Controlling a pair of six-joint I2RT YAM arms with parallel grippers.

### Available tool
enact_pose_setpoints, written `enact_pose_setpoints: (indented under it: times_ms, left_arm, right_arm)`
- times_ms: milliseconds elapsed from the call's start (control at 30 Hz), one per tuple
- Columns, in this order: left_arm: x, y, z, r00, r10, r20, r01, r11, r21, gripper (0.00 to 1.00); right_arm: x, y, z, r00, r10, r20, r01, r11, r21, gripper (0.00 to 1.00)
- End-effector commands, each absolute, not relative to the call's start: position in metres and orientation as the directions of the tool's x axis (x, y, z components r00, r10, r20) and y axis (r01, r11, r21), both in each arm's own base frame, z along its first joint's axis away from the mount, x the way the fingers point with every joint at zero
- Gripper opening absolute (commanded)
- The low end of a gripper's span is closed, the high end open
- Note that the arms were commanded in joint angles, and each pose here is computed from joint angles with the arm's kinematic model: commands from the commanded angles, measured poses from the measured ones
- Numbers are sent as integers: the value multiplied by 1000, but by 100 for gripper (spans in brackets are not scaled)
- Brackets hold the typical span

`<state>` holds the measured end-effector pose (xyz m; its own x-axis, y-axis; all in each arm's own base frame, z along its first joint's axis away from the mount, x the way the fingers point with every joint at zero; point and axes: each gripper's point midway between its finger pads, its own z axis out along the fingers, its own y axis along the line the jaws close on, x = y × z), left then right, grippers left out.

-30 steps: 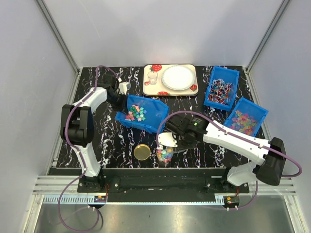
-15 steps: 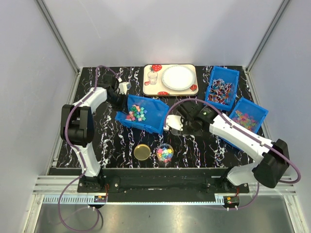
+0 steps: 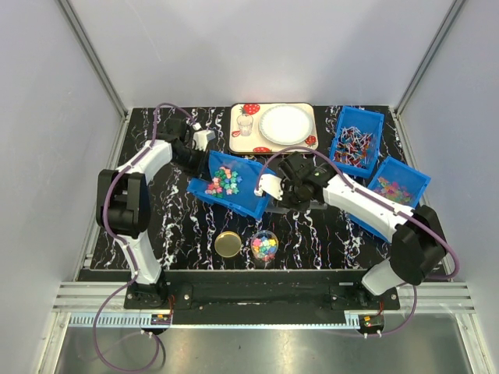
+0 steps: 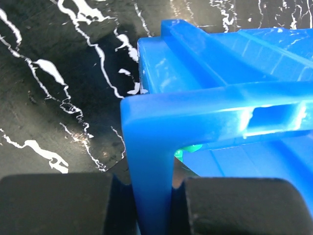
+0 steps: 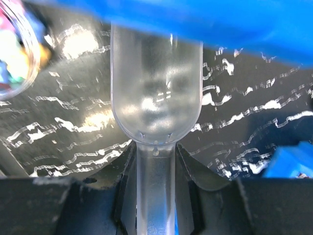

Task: Pack the candies
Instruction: Place the fake candies in the packing bottle, then adjust the storage box.

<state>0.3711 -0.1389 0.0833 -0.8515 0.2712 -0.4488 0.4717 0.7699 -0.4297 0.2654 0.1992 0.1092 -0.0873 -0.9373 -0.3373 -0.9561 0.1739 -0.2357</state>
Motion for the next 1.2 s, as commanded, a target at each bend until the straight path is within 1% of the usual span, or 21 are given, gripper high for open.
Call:
enact_pose_setpoints:
  times_ms: [0, 167, 233, 333, 400, 467, 533, 700, 867, 900, 933, 1000, 1033, 1067, 1100, 1167]
  left_arm:
    - [374, -159, 124, -780, 273, -563, 563, 699, -441, 0]
    - [376, -157, 122, -786, 271, -556, 553, 710, -436, 0]
    - [376, -157, 122, -785, 270, -558, 554, 709, -436, 0]
    - [376, -158, 123, -784, 270, -558, 554, 709, -436, 0]
    - [375, -158, 122, -785, 271, -557, 554, 709, -437, 0]
    - [376, -158, 123, -783, 272, -560, 555, 710, -432, 0]
    - [375, -157, 124, -780, 274, -563, 559, 710, -428, 0]
    - [375, -157, 130, -763, 286, -580, 577, 705, -413, 0]
    - [369, -161, 145, -728, 335, -599, 638, 651, -411, 0]
    - [372, -161, 150, -694, 362, -622, 674, 631, -385, 0]
    - [366, -161, 150, -697, 383, -607, 681, 620, -390, 0]
    - [367, -162, 160, -638, 441, -631, 739, 581, -342, 0]
    - [359, -162, 162, -637, 462, -617, 749, 561, -353, 0]
    - [356, -163, 165, -620, 481, -620, 767, 541, -346, 0]
    - [358, -163, 173, -565, 513, -646, 808, 504, -307, 0]
    - [349, -165, 180, -538, 529, -656, 831, 463, -308, 0]
  right_arm:
    - [279, 229, 143, -67, -860, -506, -945, 218, -245, 0]
    - [275, 240, 165, -52, -797, -602, -938, 245, -244, 2]
    - [278, 244, 181, -36, -759, -650, -923, 275, -270, 2]
    - [283, 246, 196, -22, -718, -695, -898, 320, -302, 1]
    - [285, 244, 199, -18, -714, -700, -888, 333, -317, 0]
    - [288, 236, 196, -26, -737, -676, -875, 343, -340, 0]
    - [287, 223, 190, -32, -780, -624, -867, 333, -371, 0]
    - [267, 189, 174, -41, -858, -512, -878, 276, -391, 0]
    - [260, 162, 177, -53, -895, -442, -853, 271, -447, 0]
    - [259, 158, 182, -51, -897, -439, -845, 273, -460, 0]
    - [260, 153, 185, -53, -902, -428, -833, 276, -479, 0]
    - [261, 147, 195, -51, -904, -424, -816, 283, -504, 0]
    - [262, 144, 201, -47, -907, -419, -806, 283, -521, 0]
    - [263, 143, 210, -40, -904, -426, -795, 287, -534, 0]
    - [263, 141, 216, -40, -902, -429, -789, 293, -541, 0]
    - [266, 141, 237, -21, -890, -455, -758, 311, -573, 0]
